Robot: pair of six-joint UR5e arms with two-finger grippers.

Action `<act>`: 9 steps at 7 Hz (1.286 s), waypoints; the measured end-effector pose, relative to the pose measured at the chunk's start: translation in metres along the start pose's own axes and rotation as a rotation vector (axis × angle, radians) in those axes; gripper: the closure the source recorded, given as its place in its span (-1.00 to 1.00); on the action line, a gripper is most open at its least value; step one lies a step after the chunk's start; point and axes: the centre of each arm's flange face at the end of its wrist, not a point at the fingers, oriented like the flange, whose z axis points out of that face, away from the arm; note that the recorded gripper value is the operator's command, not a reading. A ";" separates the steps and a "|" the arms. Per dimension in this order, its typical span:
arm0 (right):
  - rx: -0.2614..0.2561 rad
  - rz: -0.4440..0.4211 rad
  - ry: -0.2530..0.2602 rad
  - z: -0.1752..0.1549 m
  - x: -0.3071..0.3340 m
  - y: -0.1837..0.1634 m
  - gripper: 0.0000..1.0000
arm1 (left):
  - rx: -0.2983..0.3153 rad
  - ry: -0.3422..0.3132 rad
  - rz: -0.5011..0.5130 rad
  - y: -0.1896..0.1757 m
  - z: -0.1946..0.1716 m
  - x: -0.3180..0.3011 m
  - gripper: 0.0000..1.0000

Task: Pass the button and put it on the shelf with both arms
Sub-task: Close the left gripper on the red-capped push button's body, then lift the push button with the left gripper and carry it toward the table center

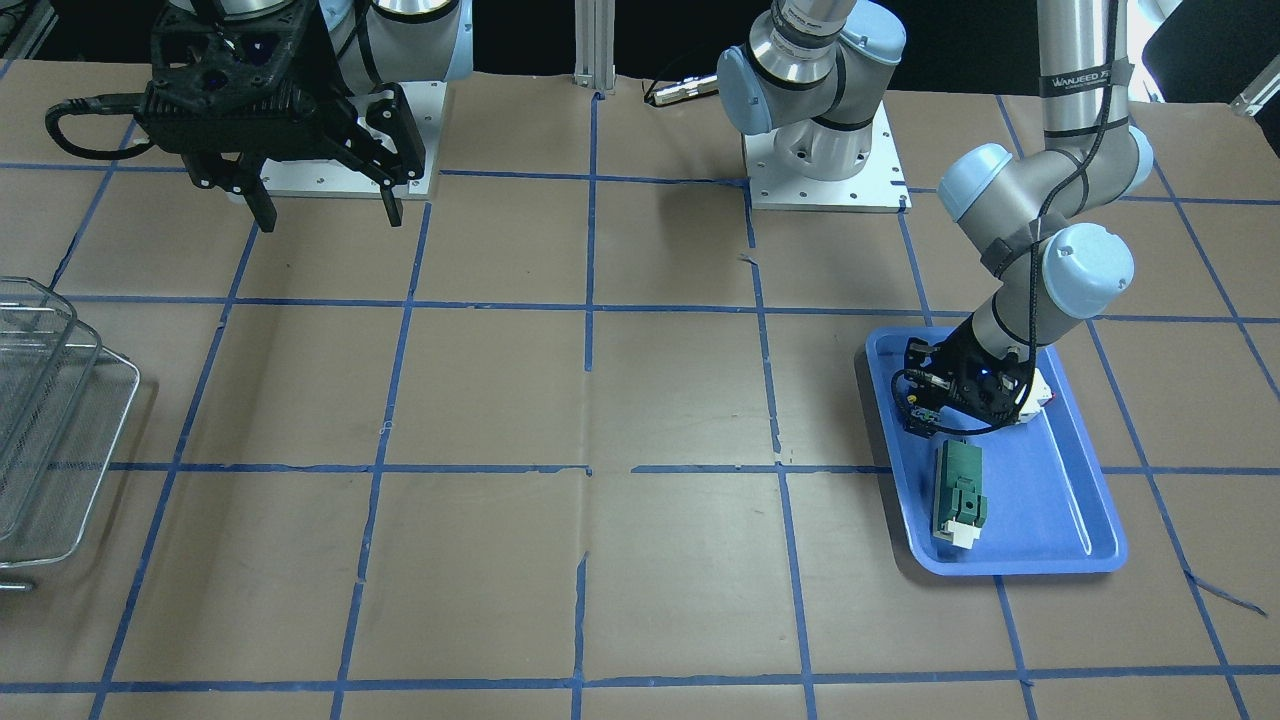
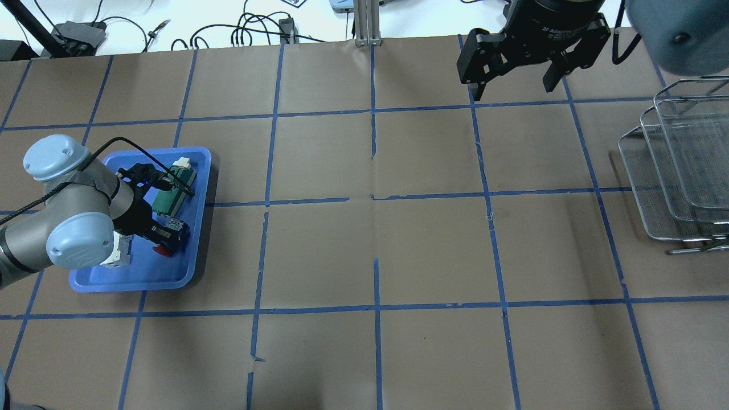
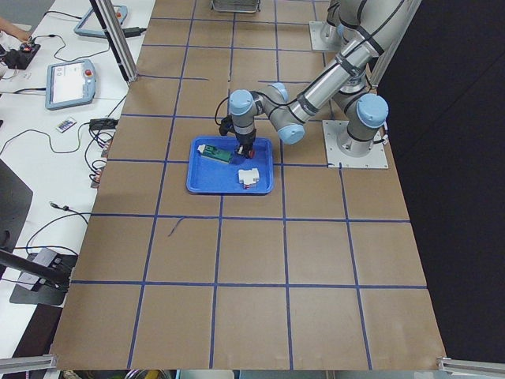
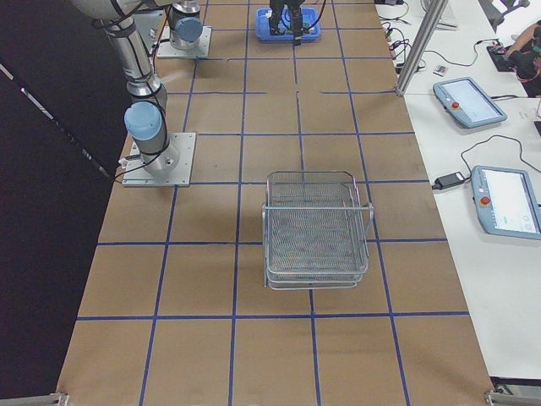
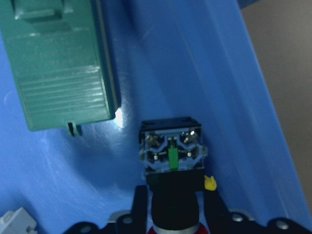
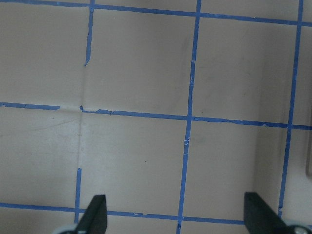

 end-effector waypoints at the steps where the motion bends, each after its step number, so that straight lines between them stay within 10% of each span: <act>1: 0.001 -0.007 -0.001 0.000 0.000 0.000 -1.00 | 0.016 -0.011 0.001 -0.002 -0.009 0.000 1.00; 5: 0.007 -0.046 0.004 -0.002 0.019 -0.006 -1.00 | 0.149 0.058 0.118 -0.040 -0.121 0.060 1.00; 9: -0.043 -0.114 -0.047 0.001 0.154 -0.010 -1.00 | 0.163 0.054 0.650 -0.093 -0.228 0.294 1.00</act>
